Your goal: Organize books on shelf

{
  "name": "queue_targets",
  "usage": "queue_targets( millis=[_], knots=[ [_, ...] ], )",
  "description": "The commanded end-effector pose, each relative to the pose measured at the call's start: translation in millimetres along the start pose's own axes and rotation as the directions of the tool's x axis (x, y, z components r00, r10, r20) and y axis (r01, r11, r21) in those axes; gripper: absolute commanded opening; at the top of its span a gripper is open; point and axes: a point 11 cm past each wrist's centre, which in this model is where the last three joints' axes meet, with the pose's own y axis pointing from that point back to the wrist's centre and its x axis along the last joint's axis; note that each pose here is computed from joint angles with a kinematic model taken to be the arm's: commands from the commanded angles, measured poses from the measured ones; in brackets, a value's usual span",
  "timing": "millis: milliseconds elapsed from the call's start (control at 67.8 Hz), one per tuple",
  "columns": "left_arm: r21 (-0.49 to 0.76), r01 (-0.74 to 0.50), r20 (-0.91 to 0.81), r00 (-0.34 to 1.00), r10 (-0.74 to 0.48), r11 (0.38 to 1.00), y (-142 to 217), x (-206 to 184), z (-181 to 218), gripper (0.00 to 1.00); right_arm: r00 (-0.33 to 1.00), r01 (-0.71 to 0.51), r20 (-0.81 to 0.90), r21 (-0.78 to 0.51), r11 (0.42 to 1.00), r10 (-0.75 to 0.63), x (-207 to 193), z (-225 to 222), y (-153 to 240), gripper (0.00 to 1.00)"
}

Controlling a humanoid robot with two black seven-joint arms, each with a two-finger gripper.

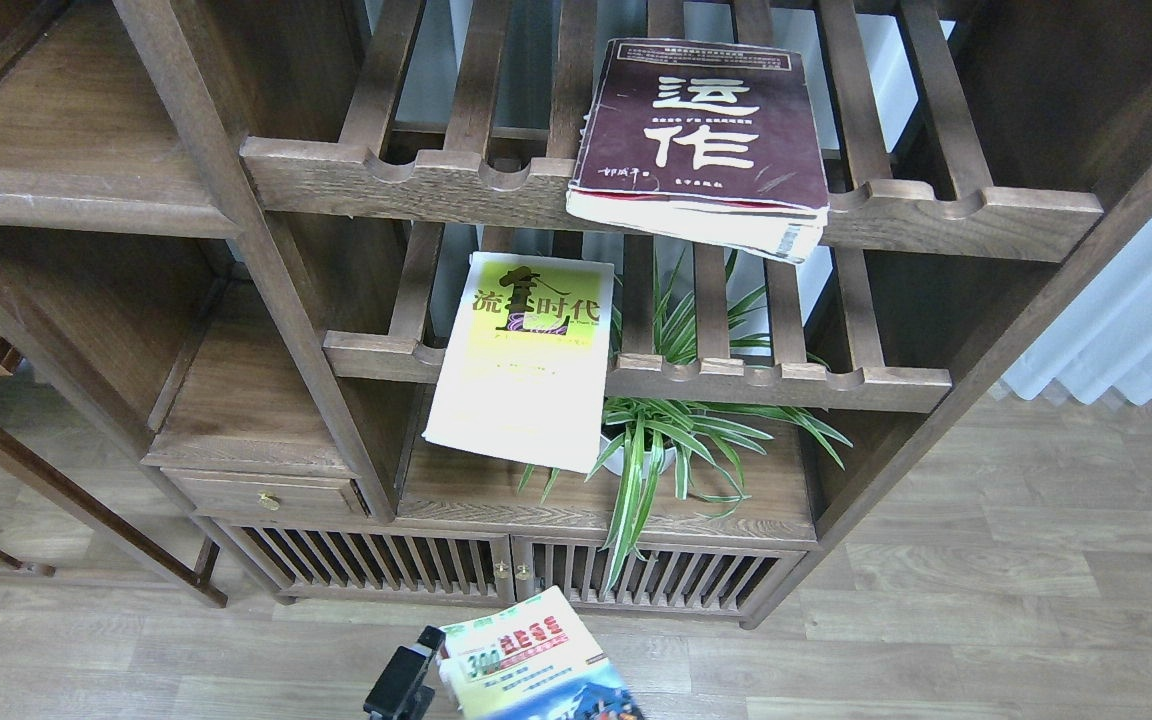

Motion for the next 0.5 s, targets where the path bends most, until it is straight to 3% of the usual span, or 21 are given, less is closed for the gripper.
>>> queue_targets(
  millis=[0, 133, 192, 236, 354, 487],
  knots=[
    [0.041, -0.01, 0.018, 1.0, 0.01, 0.999, 2.0, 3.6, -9.3, 0.83, 1.0, -0.002, 0.003, -0.01, 1.0, 0.002, 1.5, 2.9, -1.9, 0.06],
    [0.052, -0.014, 0.021, 1.0, 0.012, 0.999, 3.1, 4.8, -12.2, 0.69, 1.0, -0.003, 0.011, -0.009, 1.0, 0.003, 2.9, 5.2, -3.7, 0.06],
    [0.053, -0.018, 0.023, 1.0, 0.017, 0.998, 4.6, 6.2, -12.3, 0.54, 1.0, -0.006, 0.012, -0.008, 1.0, 0.006, 3.7, 5.4, -3.1, 0.06],
    [0.05, -0.019, 0.022, 1.0, 0.018, 0.999, 5.0, 6.6, -12.2, 0.36, 1.0, -0.006, 0.013, -0.008, 1.0, 0.006, 3.9, 5.7, -3.4, 0.06],
    [0.013, -0.018, 0.024, 1.0, 0.018, 1.0, 5.3, 6.7, -7.2, 0.11, 1.0, -0.001, 0.014, -0.009, 1.0, 0.002, 2.9, 6.5, -5.1, 0.06],
    [0.011, -0.019, 0.032, 0.999, 0.019, 1.0, 5.6, 7.1, -4.4, 0.07, 1.0, 0.004, 0.016, -0.004, 1.0, -0.004, 1.5, 6.2, -6.9, 0.06]
  ],
)
